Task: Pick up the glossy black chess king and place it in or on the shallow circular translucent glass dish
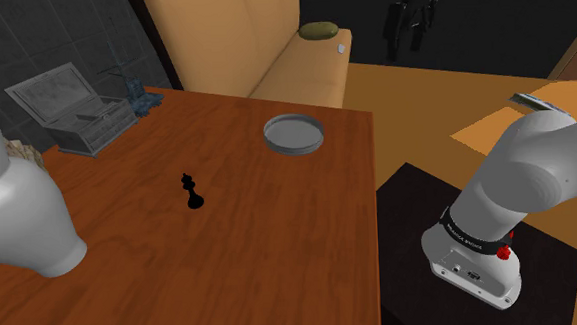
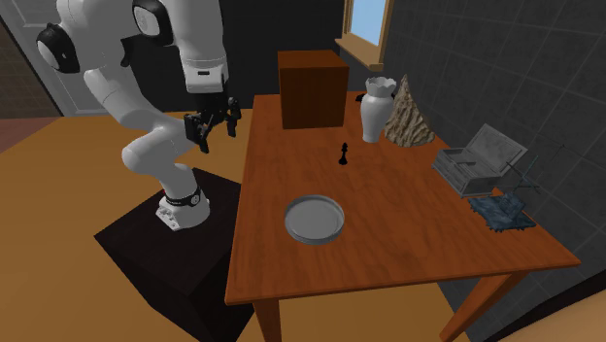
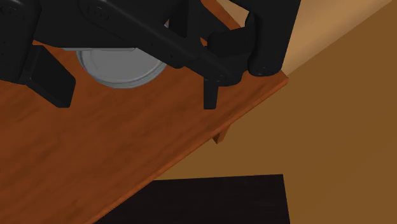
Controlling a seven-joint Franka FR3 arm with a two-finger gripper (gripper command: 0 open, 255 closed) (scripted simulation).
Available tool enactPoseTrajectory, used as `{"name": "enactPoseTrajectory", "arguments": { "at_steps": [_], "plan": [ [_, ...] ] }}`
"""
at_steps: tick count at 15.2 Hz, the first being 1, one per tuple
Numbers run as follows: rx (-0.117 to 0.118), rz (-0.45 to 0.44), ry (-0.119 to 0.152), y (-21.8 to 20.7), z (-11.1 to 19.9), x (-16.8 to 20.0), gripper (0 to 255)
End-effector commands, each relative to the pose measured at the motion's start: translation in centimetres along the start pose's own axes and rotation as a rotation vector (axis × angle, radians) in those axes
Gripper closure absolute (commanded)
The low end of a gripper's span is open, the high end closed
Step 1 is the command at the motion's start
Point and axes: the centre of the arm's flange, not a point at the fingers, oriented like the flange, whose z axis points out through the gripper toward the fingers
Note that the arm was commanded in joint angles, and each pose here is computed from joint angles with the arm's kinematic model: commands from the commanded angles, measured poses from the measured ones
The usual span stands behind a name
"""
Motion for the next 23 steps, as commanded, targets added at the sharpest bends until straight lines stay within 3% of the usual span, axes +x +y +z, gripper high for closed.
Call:
{"name": "enactPoseTrajectory", "arguments": {
  "at_steps": [1,23],
  "plan": [
    [0.0,0.0,0.0,0.0,0.0,0.0,0],
    [-0.031,0.024,0.141,-26.6,9.6,6.5,0]
  ]
}}
